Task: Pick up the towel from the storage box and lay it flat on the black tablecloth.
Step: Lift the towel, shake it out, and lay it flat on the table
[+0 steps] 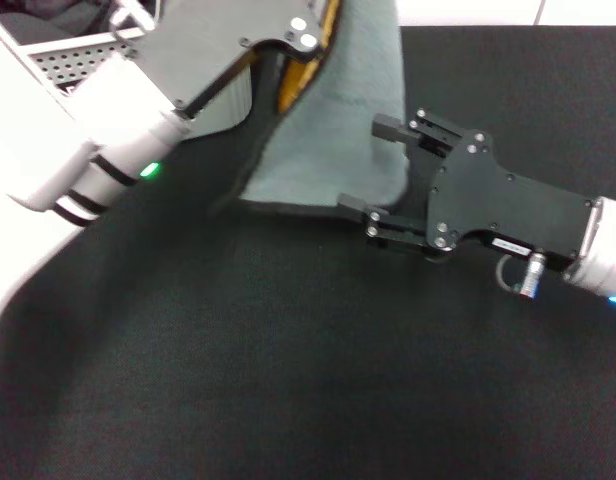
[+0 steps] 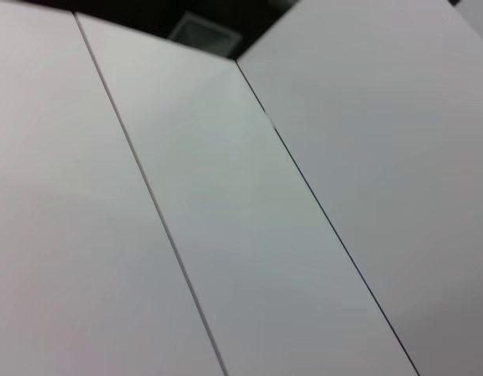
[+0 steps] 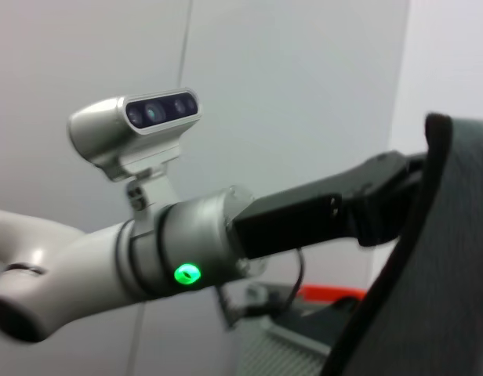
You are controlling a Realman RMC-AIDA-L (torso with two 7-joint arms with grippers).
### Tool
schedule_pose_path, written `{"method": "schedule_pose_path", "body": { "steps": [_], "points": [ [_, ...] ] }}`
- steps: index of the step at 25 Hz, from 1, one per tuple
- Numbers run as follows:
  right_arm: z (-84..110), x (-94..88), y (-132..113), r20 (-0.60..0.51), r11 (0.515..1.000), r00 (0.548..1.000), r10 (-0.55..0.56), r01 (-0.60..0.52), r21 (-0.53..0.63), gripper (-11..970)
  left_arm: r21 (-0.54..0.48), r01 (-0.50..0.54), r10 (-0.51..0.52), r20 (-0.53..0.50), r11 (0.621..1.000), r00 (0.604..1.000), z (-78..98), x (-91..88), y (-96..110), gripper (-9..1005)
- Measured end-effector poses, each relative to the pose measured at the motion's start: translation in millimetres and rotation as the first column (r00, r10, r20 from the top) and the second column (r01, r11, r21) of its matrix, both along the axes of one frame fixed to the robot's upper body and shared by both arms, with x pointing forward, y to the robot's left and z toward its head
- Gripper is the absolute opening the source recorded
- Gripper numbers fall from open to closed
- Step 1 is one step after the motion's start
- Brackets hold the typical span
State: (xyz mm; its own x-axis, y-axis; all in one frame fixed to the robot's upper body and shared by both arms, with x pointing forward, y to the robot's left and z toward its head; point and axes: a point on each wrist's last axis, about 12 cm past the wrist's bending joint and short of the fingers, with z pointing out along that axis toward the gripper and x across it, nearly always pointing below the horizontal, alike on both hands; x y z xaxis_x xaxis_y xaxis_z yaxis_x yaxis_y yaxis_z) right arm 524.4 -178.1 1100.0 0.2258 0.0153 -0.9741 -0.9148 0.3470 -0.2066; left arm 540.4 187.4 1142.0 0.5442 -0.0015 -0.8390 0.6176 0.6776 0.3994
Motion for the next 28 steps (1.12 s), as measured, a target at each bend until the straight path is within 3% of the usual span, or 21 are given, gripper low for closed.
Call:
{"method": "schedule_pose_path", "body": {
  "steps": [8, 13, 28],
  "points": [
    [1.9, -7.0, 20.1, 0.022, 0.984, 0.992, -0.126, 0.122, 0.128, 797, 0.037, -0.035, 0.039, -0.114, 0.999, 0.993, 2.5, -7.6, -18.5, 21],
    [8.0, -2.2, 23.7, 0.012, 0.976, 0.980, -0.196, 0.194, 0.101, 796, 0.005, -0.025, 0.026, -0.155, 1.000, 0.988, 2.7, -9.1, -22.0, 21],
    [12.5, 18.8, 5.3, -0.143, 0.941, 0.947, -0.289, 0.308, 0.136, 794, -0.018, -0.002, -0.001, -0.177, 1.000, 0.984, 4.3, -11.4, -35.1, 21]
  ]
}}
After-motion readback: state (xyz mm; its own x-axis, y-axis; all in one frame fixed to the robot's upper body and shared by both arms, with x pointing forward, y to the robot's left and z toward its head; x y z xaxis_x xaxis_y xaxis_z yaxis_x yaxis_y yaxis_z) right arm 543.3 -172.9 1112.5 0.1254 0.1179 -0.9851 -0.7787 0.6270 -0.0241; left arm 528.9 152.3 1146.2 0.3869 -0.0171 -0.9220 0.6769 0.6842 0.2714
